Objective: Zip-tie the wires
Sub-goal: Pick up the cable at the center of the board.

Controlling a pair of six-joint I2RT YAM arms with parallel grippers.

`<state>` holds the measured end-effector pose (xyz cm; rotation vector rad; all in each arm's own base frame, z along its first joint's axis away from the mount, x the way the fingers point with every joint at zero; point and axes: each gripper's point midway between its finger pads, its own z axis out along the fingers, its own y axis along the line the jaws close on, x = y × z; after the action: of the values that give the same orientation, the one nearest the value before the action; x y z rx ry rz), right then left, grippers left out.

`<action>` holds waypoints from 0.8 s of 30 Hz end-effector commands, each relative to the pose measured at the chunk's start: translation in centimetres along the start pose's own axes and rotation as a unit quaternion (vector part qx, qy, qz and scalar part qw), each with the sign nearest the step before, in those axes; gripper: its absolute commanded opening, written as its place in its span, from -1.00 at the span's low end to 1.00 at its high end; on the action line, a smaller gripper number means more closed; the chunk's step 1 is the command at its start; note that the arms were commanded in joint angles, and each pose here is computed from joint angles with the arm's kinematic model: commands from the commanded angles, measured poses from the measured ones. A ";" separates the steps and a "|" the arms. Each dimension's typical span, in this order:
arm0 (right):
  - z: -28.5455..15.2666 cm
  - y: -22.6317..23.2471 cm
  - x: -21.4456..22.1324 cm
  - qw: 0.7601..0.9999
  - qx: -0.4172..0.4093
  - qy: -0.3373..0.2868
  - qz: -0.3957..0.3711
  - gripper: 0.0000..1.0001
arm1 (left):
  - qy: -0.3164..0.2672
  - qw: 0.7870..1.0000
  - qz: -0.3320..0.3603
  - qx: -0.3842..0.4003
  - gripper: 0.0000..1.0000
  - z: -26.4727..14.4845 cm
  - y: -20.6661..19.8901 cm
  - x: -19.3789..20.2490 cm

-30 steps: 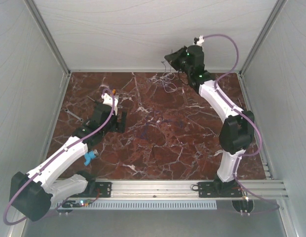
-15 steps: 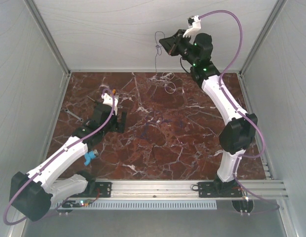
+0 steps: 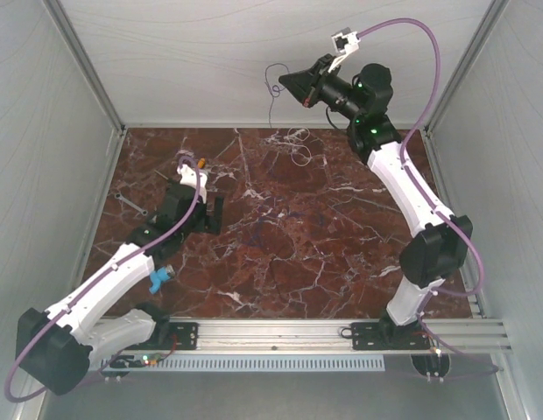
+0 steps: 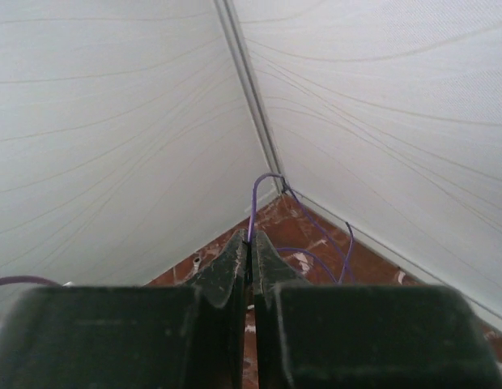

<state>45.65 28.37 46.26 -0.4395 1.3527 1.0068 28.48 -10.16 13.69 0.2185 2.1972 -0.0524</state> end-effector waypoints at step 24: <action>-4.0 13.6 -15.9 0.959 -0.111 -0.212 -0.152 -1.00 | -0.276 0.885 -0.208 0.311 0.99 -8.7 -9.0 -13.8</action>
<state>34.72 27.70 63.83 -0.5697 0.7812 0.9418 28.88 -18.25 24.13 0.0465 1.7901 -0.7534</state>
